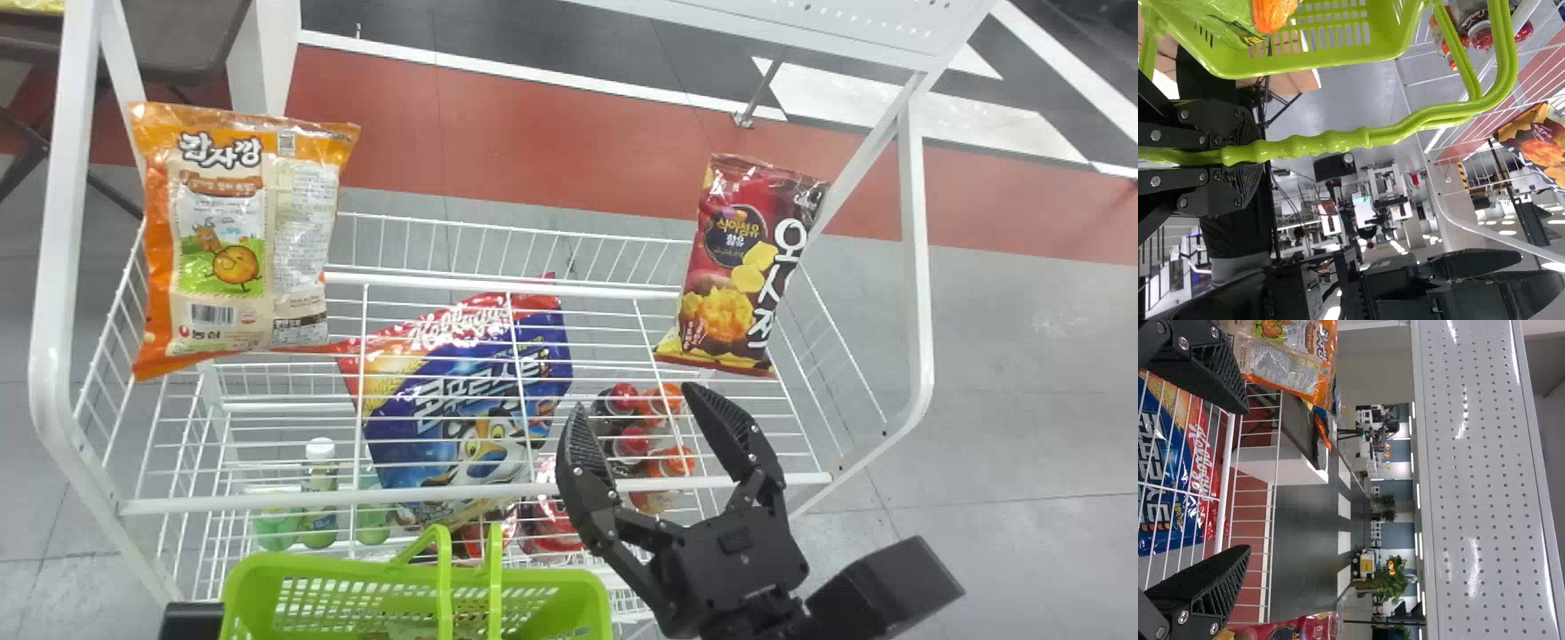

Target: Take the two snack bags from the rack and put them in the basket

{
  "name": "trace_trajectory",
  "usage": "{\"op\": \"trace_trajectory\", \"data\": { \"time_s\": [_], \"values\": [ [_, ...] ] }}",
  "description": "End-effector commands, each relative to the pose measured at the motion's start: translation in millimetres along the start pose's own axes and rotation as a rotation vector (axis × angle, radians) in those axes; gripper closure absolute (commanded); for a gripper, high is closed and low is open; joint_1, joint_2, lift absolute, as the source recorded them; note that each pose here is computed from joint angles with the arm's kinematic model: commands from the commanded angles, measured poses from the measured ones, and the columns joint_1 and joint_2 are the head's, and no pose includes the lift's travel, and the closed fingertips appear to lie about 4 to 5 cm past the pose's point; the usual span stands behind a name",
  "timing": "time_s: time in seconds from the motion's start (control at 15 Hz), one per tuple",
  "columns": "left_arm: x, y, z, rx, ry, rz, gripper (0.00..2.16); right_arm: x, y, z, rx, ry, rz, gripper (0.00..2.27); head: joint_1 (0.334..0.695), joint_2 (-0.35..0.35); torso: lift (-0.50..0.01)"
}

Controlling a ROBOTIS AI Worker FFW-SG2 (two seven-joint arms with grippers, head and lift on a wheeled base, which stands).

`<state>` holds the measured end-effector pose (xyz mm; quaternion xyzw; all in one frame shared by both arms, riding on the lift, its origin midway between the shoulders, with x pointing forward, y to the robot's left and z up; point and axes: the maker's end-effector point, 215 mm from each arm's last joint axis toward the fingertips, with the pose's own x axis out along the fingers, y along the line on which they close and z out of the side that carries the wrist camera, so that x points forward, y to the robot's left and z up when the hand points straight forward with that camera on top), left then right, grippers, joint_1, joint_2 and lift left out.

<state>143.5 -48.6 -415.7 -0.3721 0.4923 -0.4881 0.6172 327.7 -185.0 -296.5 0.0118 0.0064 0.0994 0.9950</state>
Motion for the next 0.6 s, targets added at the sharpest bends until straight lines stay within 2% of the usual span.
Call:
{"op": "trace_trajectory", "data": {
  "time_s": [0.0, 0.53],
  "values": [
    [0.4, -1.2, 0.6, 0.001, -0.003, -0.002, 1.51, -0.1, -0.7, 0.1, 0.0, 0.0, -0.001, 0.08, 0.695, -0.35, -0.01],
    [-2.6, 1.1, -1.5, -0.007, -0.012, 0.0, 1.51, -0.1, -5.3, 6.8, -0.004, -0.024, -0.006, 0.09, 0.695, -0.35, -0.01]
  ]
}}
